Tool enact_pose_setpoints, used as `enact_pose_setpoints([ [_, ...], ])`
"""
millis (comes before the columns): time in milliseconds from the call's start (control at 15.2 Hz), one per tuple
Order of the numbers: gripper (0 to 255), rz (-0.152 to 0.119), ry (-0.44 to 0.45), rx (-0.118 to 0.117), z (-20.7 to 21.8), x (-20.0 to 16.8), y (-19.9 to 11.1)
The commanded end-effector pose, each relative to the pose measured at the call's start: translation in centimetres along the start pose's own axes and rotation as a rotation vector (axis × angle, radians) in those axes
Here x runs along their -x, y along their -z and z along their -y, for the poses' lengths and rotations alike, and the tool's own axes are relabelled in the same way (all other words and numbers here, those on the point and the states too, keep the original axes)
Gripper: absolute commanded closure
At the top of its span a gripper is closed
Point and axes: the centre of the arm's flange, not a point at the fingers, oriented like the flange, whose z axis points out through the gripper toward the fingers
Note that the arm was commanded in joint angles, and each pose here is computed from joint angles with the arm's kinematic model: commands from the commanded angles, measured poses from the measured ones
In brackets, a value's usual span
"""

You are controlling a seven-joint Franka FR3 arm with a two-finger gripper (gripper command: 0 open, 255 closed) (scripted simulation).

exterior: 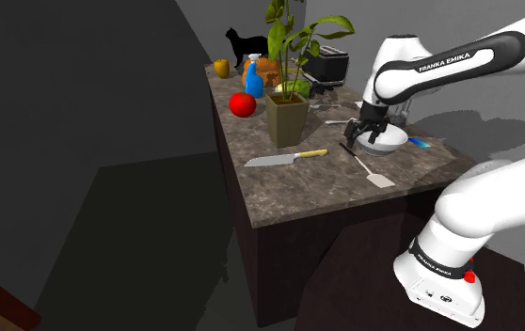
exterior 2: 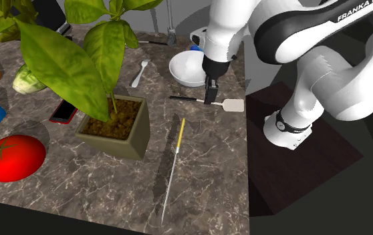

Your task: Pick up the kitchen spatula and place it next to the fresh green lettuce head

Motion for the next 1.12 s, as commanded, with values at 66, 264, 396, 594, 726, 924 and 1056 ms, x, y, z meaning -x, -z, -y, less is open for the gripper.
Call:
enact_pose_setpoints([
  [66, 0, 0.012, -0.089, 0.008, -2.6, 0.3, -3.0],
  [264, 0, 0.013, -0.091, 0.009, -2.6, 0.4, -4.1],
  [396, 0, 0.013, -0.091, 0.009, -2.7, 0.4, -5.2],
  [594, 0, 0.013, -0.091, 0.009, -2.7, 0.4, -7.0],
  [726, 0, 0.013, -0.091, 0.009, -2.7, 0.4, -7.0],
  [924, 0, 0.013, -0.091, 0.009, -2.7, 0.4, -7.0],
  [1056, 0, 0.013, -0.091, 0.009, -2.7, 0.4, -7.0],
])
